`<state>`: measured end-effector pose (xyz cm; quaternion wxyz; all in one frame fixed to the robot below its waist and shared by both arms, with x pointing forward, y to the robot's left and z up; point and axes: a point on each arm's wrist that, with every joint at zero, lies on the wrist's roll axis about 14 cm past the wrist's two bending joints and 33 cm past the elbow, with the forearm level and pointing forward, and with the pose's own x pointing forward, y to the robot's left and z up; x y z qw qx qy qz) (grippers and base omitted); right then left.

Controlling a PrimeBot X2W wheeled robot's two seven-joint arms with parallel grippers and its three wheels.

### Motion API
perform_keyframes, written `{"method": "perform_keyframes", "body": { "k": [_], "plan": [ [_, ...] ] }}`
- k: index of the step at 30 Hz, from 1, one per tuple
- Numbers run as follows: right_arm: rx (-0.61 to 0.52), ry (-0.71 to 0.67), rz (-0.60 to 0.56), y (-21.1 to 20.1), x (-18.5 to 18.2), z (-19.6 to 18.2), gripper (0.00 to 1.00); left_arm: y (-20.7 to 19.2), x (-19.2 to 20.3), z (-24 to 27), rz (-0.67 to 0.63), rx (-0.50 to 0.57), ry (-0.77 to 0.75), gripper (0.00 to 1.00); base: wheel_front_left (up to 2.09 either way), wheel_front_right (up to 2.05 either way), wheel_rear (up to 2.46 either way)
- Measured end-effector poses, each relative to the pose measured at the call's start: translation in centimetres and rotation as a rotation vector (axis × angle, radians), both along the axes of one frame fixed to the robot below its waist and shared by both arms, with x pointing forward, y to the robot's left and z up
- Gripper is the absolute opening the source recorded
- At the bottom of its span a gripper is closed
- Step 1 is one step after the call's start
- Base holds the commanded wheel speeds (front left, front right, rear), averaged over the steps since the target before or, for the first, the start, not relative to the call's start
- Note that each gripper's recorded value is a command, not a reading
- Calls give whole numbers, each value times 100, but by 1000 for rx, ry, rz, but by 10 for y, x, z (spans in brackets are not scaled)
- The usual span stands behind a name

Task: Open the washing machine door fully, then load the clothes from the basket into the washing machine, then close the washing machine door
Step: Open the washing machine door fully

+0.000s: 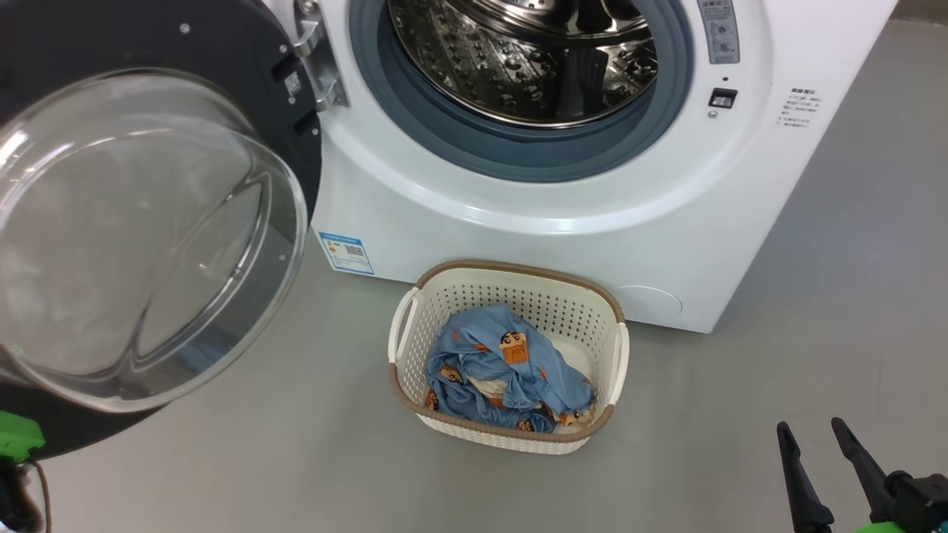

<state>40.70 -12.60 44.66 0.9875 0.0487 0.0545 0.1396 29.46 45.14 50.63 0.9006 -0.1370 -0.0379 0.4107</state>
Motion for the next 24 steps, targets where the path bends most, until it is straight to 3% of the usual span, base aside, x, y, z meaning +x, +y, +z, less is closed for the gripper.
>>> {"method": "perform_keyframes", "body": {
  "k": [24],
  "plan": [
    [5, 27, -26, -6, -2, -10, 100, 5, 20, 2, 0, 46, 20, 0, 0, 0, 0]
  ]
}}
